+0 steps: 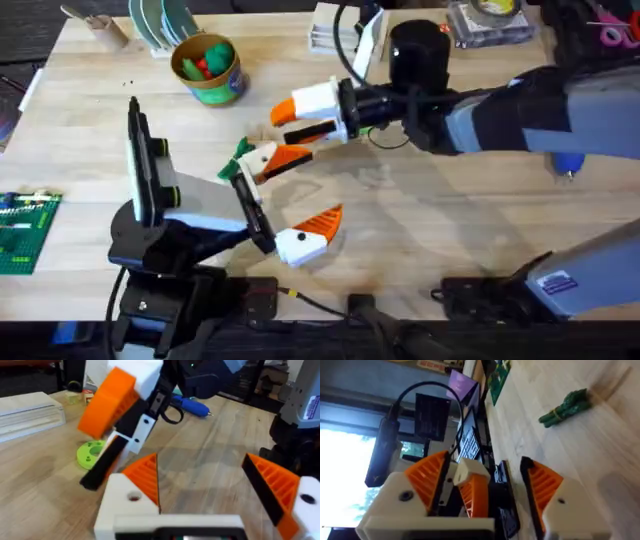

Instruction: Pick up the gripper from the table and insert it into the empty holder that is missing its gripper. Then pick up a screw, insert it into the mounting hole, and use the screwdriver to tighten it. Finally, clean up the table by picking up the vegetable and placing it into the bucket.

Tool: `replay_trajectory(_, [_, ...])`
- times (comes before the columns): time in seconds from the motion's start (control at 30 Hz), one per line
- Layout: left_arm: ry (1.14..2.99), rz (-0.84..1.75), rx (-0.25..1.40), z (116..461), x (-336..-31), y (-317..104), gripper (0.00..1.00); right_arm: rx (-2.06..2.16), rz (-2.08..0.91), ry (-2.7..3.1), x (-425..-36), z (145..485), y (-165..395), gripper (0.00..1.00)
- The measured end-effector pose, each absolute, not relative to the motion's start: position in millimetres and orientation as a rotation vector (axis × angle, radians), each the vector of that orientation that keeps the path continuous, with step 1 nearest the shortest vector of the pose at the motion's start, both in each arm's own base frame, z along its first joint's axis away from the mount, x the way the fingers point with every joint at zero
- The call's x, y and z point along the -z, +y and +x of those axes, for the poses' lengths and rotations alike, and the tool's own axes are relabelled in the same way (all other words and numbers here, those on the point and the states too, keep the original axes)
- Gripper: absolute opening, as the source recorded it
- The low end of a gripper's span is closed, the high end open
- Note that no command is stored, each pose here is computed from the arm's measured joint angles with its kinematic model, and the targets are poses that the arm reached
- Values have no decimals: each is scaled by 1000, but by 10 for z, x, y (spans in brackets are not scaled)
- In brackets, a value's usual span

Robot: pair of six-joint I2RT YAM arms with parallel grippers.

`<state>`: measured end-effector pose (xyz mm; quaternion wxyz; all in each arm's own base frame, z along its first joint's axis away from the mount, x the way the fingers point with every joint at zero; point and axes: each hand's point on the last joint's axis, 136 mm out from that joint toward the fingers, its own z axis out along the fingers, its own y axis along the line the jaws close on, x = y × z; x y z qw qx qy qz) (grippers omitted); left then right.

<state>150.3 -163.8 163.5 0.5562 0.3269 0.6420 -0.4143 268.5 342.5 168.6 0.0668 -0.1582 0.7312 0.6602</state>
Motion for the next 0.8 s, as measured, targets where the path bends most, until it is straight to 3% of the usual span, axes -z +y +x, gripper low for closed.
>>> replay_trajectory(0.07, [1515, 774, 980, 1499, -1635, -1640, 993, -1964, -437, 2192, -1684, 2808, 3338, 912])
replay_trajectory(0.43, [1514, 777, 983, 1494, -1635, -1643, 992, -1502, -93, 2177, -1514, 3871, 2698, 935])
replay_trajectory(0.8, [1514, 777, 983, 1493, -1635, -1643, 992, -943, -336, 2436, -1369, 4020, 2374, 938])
